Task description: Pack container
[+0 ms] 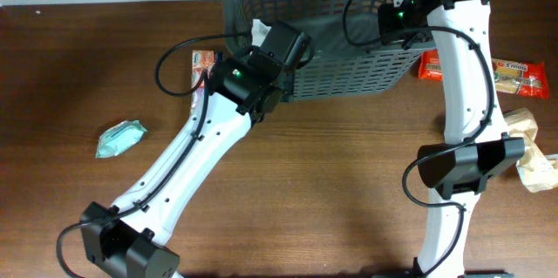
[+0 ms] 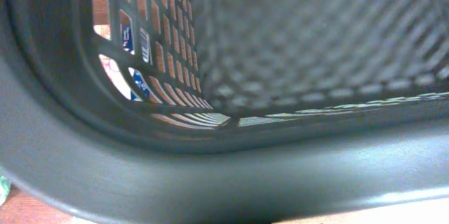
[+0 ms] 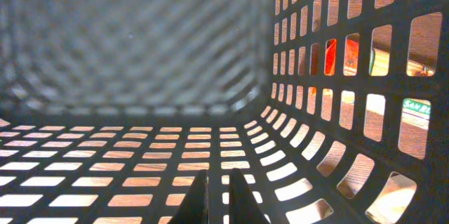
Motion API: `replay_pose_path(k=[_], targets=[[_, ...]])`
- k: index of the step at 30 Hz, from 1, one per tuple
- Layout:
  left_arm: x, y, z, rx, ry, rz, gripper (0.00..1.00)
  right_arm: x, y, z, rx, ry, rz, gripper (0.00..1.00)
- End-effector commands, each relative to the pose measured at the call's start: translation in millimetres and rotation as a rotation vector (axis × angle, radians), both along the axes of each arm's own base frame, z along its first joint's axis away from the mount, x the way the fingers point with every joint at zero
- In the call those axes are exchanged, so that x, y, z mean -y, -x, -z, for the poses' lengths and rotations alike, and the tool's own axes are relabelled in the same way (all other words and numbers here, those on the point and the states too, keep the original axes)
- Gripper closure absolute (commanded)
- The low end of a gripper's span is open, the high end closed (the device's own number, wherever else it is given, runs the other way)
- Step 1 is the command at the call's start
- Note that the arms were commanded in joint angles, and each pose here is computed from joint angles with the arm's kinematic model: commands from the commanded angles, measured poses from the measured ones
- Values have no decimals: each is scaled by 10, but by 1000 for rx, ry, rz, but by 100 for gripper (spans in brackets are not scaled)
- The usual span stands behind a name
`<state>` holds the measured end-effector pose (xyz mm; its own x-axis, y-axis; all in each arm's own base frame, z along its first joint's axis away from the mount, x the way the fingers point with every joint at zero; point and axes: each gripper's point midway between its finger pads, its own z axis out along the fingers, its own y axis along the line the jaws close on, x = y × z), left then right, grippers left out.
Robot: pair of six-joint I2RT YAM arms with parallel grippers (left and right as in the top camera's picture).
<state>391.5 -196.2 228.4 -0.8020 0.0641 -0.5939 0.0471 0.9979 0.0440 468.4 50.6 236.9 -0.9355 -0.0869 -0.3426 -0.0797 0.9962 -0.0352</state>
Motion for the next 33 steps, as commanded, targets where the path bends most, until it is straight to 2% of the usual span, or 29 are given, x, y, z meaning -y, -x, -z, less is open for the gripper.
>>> replay_pose_path(k=[1,8,21,23,24,26,27,28,29,30,31,33], targets=[[-129,-80,-40,22,-27,-42,98,-12,6,29,-10,5,9,96],[-240,-77,-48,31,-80,-71,98,-13,23,35,-17,1,24,96],[-236,-82,-51,33,-77,-71,98,-34,83,53,-41,3,19,96],[-235,-78,-51,33,-77,-70,97,-67,71,47,-35,2,12,96],[-231,-77,-51,33,-77,-69,92,-75,61,44,-30,2,11,96],[-231,-77,-51,33,-77,-69,73,-80,47,39,-24,0,10,80],[-234,-77,-50,32,-78,-70,68,-79,38,36,-20,0,11,69],[-236,-75,-49,31,-79,-70,65,-81,31,34,-17,-1,10,54],[-236,-73,-48,31,-79,-70,57,-85,18,28,-11,-3,10,41],[-236,-73,-48,31,-79,-70,54,-91,8,25,-7,-6,9,28],[-236,-73,-48,31,-79,-70,52,-105,0,22,-4,-14,6,23],[-237,-72,-49,30,-80,-68,40,-142,-22,11,5,-32,-4,11]])
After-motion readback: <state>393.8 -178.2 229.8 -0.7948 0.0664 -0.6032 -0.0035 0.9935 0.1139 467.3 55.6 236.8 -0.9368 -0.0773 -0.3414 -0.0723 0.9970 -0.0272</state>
